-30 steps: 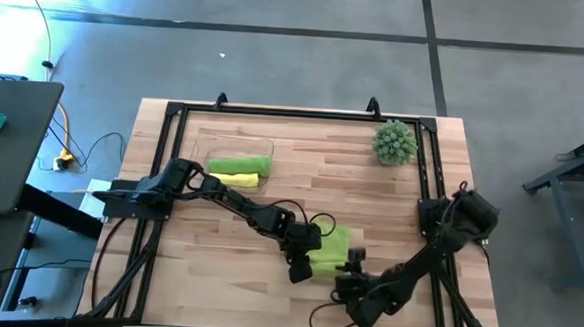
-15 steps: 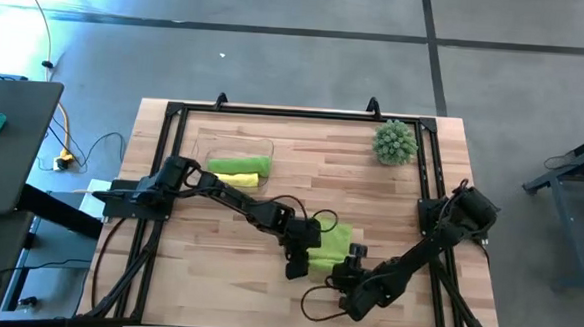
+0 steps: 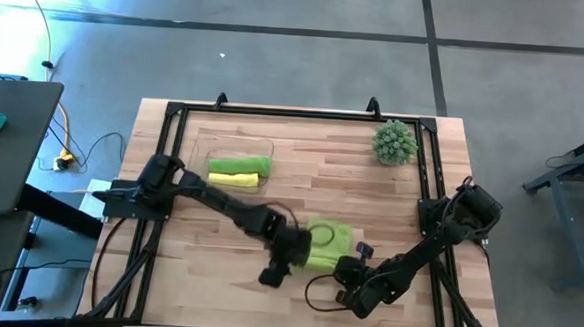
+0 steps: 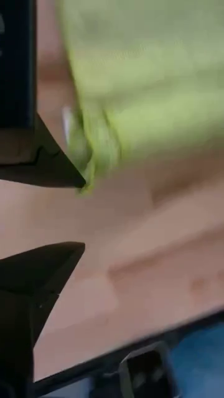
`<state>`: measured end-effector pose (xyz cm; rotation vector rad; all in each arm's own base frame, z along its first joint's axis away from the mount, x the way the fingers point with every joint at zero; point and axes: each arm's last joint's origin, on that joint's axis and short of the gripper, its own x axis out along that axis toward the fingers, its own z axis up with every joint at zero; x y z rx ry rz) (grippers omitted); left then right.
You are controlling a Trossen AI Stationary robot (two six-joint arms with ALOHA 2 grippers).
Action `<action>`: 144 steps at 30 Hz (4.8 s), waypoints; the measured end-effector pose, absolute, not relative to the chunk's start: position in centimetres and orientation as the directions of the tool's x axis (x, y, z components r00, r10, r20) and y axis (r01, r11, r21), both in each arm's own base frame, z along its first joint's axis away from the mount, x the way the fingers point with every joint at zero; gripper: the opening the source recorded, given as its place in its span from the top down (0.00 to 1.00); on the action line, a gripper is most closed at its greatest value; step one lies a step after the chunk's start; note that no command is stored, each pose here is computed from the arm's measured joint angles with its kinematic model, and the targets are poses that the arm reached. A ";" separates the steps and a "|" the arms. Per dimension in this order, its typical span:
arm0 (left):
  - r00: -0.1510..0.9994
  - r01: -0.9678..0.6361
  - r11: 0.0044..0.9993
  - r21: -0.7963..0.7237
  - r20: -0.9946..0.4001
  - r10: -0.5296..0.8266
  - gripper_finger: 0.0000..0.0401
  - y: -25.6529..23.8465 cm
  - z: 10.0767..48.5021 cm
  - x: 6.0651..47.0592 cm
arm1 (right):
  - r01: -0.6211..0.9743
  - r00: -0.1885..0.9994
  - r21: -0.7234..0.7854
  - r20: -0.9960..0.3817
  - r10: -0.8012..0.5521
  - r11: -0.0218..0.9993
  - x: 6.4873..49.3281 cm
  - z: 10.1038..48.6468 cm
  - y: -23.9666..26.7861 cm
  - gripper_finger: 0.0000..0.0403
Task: Roll microfiber towels into tight, uniform cylinder then place into a basket
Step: Roll the green towel
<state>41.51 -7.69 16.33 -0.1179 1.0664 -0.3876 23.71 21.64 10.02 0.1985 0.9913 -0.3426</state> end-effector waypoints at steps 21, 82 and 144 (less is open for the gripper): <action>0.646 0.353 0.819 0.452 -0.751 0.135 0.64 -15.2 13.0 41.8 | 0.388 0.550 0.114 -0.825 -0.130 0.915 24.4 10.0 22.1 0.92; 0.490 -0.067 0.932 -0.356 -0.826 -0.280 0.64 -6.9 10.9 43.9 | -0.079 0.615 -0.261 -0.772 -0.159 0.962 23.5 12.9 23.0 0.51; 0.677 0.053 0.909 0.413 -0.684 0.271 0.64 -17.7 15.4 39.7 | 0.348 0.419 0.110 -0.906 -0.050 0.931 27.3 11.4 19.1 0.98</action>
